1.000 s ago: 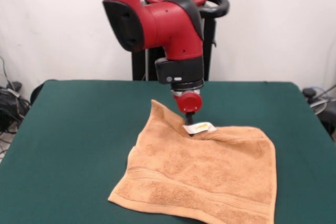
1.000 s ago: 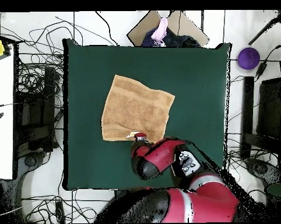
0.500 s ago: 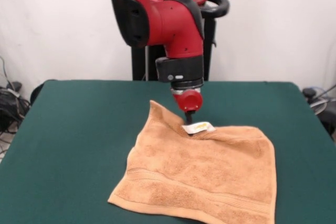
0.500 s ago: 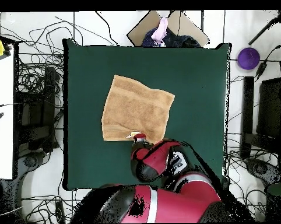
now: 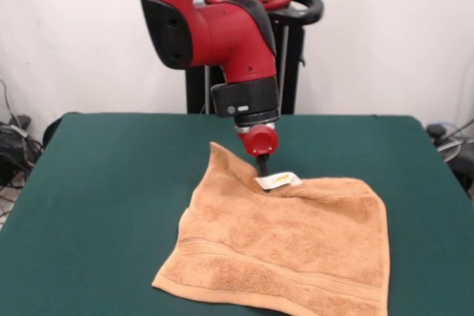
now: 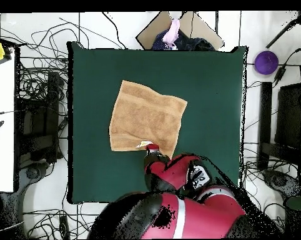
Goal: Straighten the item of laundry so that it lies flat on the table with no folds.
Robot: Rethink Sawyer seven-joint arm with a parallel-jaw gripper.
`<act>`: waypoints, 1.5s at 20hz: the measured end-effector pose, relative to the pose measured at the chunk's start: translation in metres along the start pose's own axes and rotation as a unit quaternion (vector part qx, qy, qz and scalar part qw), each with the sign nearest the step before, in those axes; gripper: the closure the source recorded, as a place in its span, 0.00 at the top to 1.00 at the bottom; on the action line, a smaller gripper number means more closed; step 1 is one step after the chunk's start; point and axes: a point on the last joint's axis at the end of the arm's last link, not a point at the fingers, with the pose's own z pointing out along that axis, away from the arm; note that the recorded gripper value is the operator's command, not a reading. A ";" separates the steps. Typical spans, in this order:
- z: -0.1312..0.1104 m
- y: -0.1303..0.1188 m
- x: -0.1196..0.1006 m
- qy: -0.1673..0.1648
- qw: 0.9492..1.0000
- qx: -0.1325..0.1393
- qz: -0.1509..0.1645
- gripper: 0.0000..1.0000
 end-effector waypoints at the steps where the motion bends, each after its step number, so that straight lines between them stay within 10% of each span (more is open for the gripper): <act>1: 0.000 0.001 0.002 -0.003 1.000 0.004 0.004 0.00; 30: -0.001 0.012 0.012 -0.030 0.998 0.045 0.022 0.00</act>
